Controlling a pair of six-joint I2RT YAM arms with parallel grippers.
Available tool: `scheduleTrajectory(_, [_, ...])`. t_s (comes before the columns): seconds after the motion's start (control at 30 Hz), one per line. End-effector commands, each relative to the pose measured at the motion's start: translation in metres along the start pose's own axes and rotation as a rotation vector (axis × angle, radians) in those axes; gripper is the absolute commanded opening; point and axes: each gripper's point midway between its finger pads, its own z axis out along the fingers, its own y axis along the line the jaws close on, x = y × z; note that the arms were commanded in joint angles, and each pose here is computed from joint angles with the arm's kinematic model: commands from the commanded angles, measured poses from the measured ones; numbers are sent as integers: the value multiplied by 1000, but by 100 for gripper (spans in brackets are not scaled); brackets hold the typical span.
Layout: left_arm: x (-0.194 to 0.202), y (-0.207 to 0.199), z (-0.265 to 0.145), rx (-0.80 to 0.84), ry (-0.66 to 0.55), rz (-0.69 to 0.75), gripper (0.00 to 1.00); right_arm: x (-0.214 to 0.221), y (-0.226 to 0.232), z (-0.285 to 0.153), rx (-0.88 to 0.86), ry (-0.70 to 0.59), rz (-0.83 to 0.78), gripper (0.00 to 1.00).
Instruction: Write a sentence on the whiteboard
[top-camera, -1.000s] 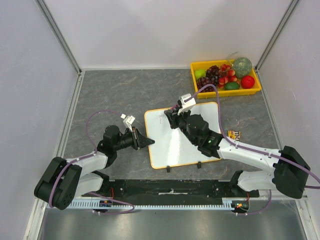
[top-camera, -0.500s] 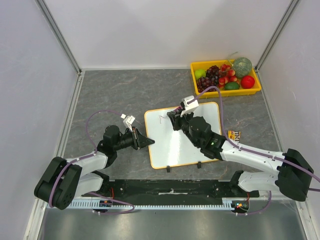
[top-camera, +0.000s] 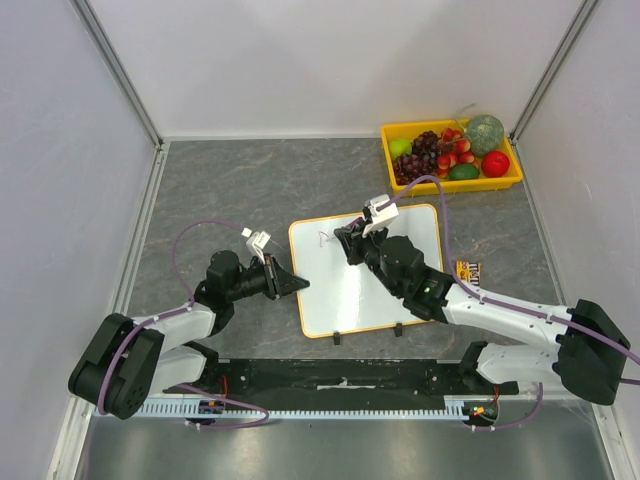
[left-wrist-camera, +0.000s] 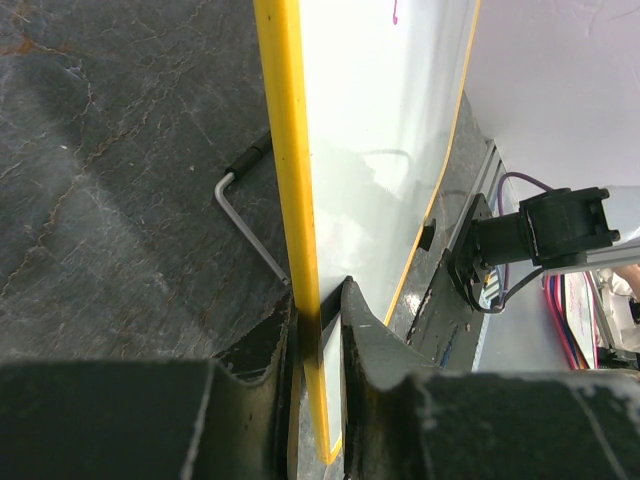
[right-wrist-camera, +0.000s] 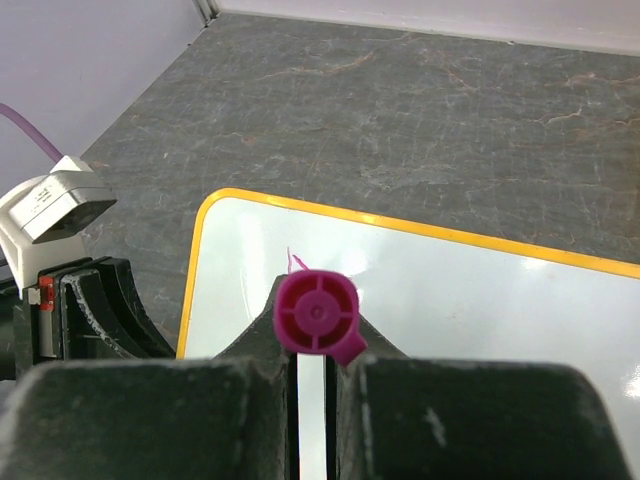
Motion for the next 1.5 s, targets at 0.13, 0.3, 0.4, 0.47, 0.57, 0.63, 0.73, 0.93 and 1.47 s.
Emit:
scheduleTrajectory(0.13, [7,17,0,-66,21,42,2,16,9,6,-43,39,13,0])
scheduleTrajectory(0.3, [7,17,0,-67,22,43,2,12,13,9,-54,31,28,0])
scheduleTrajectory(0.4, [7,17,0,-69,22,42,2,0,17,3,-72,6,53,0])
scheduleTrajectory(0.47, [7,17,0,-68,21,43,2,-9,18,-2,-85,-11,64,0])
scheduleTrajectory(0.57, [7,17,0,-70,21,40,2,-24,19,-9,-95,-43,81,0])
scheduleTrajectory(0.63, [7,18,0,-72,21,39,2,-31,17,-13,-89,-57,80,0])
scheduleTrajectory(0.73, [8,17,1,-70,23,40,2,-35,8,-13,-56,-65,71,0])
scheduleTrajectory(0.93, [7,17,0,-70,19,43,2,-34,-4,-6,-22,-58,60,0])
scheduleTrajectory(1.47, [7,18,0,-70,22,42,2,-30,-12,7,0,-54,67,0])
